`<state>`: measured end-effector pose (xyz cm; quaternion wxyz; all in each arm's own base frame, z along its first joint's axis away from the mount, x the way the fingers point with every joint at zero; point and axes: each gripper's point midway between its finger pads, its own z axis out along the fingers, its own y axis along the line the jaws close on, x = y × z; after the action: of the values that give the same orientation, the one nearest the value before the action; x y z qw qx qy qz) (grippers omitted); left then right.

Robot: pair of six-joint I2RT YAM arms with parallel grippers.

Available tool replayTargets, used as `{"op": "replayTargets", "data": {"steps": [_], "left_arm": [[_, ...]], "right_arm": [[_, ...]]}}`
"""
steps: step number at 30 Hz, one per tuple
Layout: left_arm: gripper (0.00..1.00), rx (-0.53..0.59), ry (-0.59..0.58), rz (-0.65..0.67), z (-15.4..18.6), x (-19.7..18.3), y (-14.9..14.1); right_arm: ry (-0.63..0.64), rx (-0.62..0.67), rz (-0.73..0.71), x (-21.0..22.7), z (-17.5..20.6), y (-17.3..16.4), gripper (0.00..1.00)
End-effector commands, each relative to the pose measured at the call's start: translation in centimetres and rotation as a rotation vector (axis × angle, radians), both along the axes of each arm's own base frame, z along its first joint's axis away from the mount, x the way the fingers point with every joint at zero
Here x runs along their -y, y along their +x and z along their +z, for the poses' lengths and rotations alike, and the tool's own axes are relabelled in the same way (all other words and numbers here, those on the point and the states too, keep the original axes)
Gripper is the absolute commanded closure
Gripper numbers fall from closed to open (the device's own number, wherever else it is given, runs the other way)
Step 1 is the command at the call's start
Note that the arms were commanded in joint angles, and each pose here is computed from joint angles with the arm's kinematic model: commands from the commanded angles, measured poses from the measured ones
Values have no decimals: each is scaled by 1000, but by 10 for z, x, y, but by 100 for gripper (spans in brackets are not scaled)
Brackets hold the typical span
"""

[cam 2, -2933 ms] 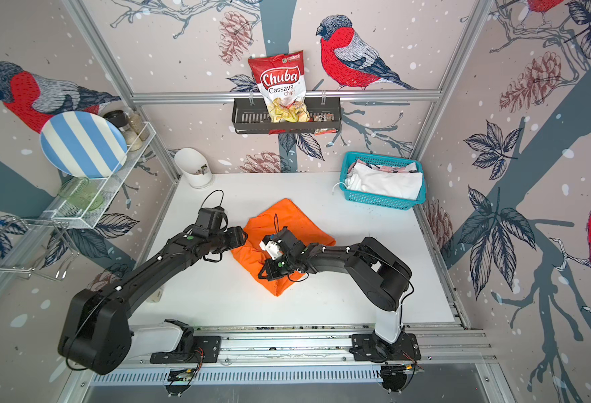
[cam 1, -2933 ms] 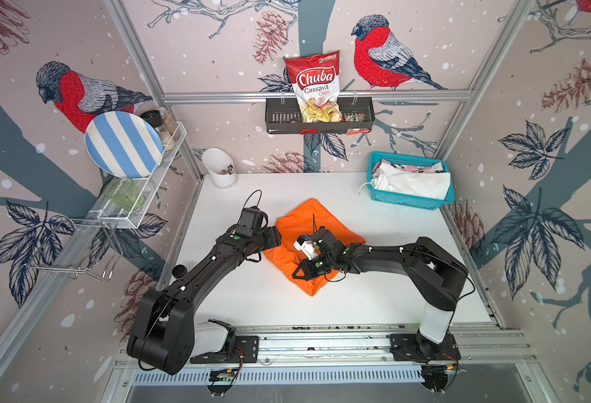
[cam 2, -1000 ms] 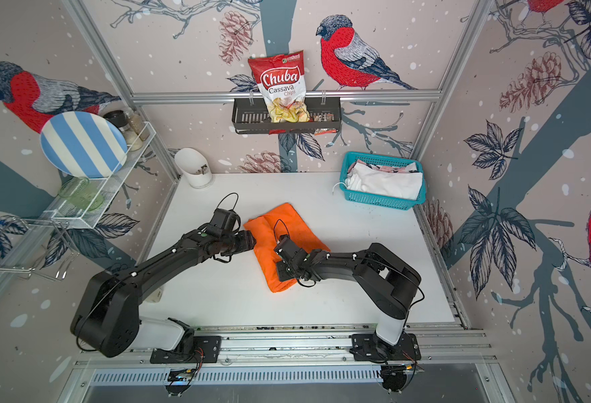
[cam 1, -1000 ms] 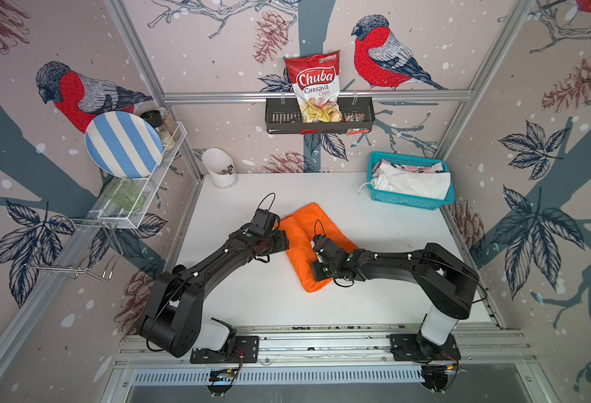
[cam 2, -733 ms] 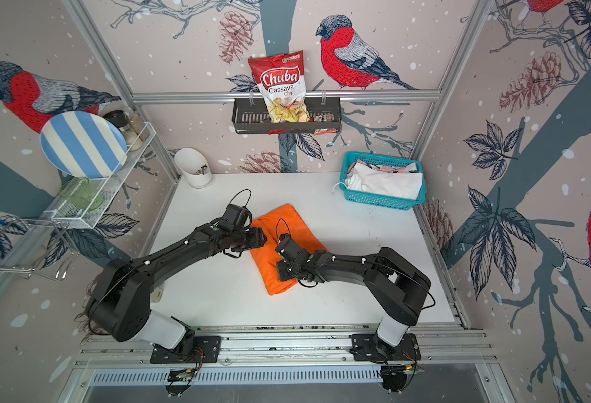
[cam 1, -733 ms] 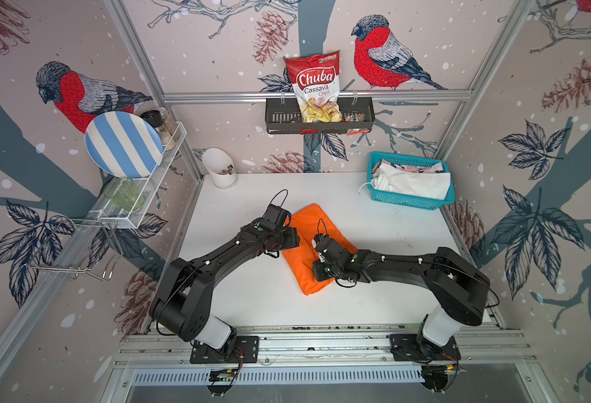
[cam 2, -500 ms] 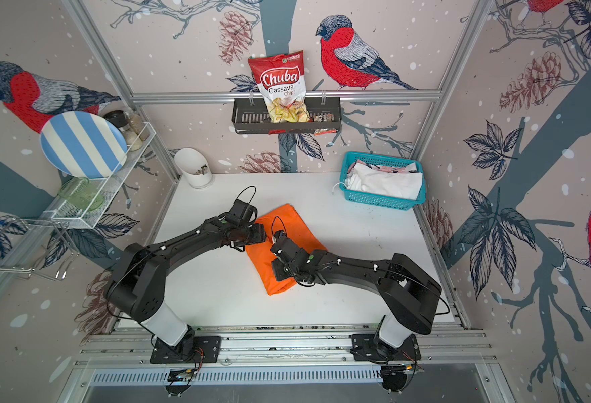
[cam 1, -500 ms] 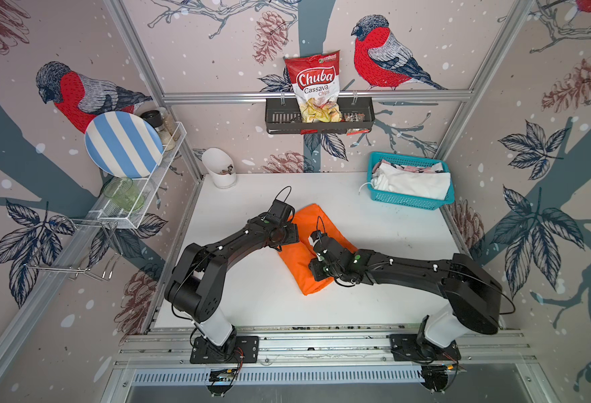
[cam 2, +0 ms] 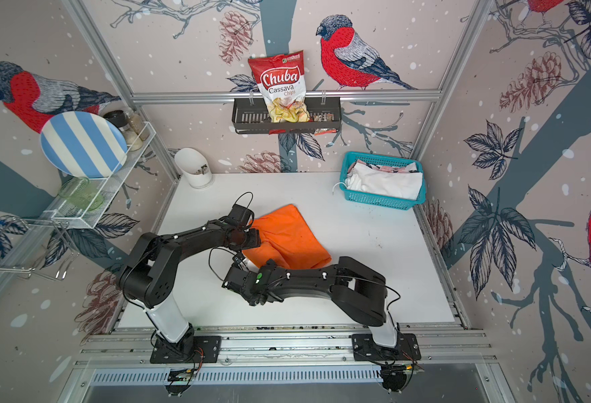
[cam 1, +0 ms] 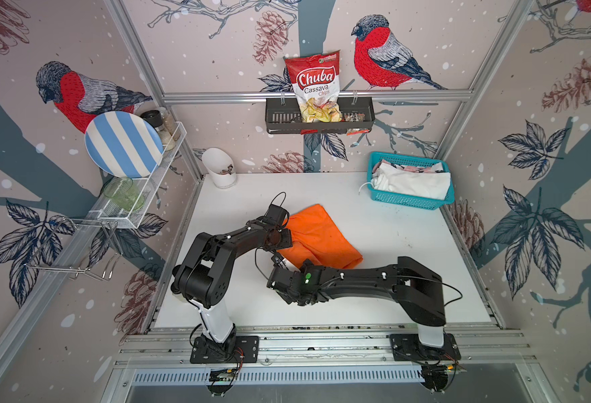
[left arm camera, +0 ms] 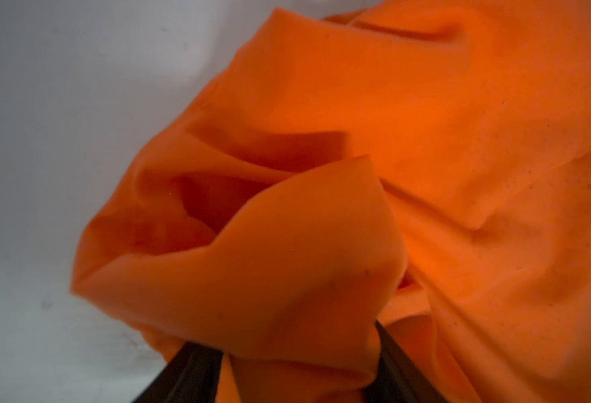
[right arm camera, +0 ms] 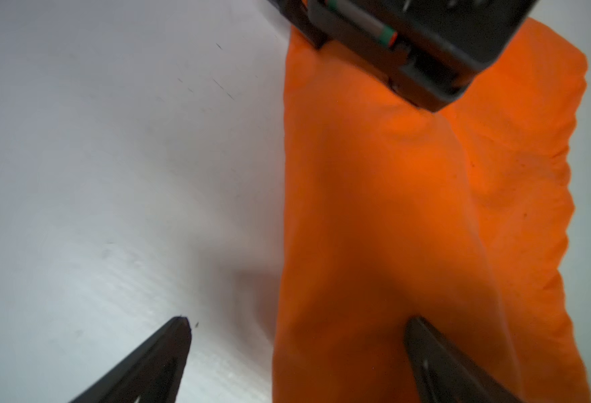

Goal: Roll up the shorts
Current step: Roll the shorts at the center of the board.

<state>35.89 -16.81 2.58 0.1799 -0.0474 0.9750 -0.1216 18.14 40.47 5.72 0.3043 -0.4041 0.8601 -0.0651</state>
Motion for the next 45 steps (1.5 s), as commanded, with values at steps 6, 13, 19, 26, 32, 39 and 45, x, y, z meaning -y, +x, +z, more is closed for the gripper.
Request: {"op": "replayTargets", "data": {"steps": [6,13,19,26,32,39,45], "left_arm": [[35,-47,-9,-35,-5,1,-13],[35,-24,-12,-37,4,0,-10],[35,54,0,-3,40,-12,2],[34,144,5,28,95,-27,4],[33,186,-60,26,130,-23,-6],[33,141,-121,-29,118,8,-22],[33,94,-144,-60,86,36,-22]], "right_arm": [[-412,213,4,52,-21,35,0],[-380,169,-1,54,-27,37,43],[-233,68,-12,40,-17,18,95],[243,-331,-30,20,-8,-9,96],[806,-768,-37,26,24,-7,92],[1032,-991,-142,62,8,16,91],[991,-1003,-263,89,-30,31,84]]}}
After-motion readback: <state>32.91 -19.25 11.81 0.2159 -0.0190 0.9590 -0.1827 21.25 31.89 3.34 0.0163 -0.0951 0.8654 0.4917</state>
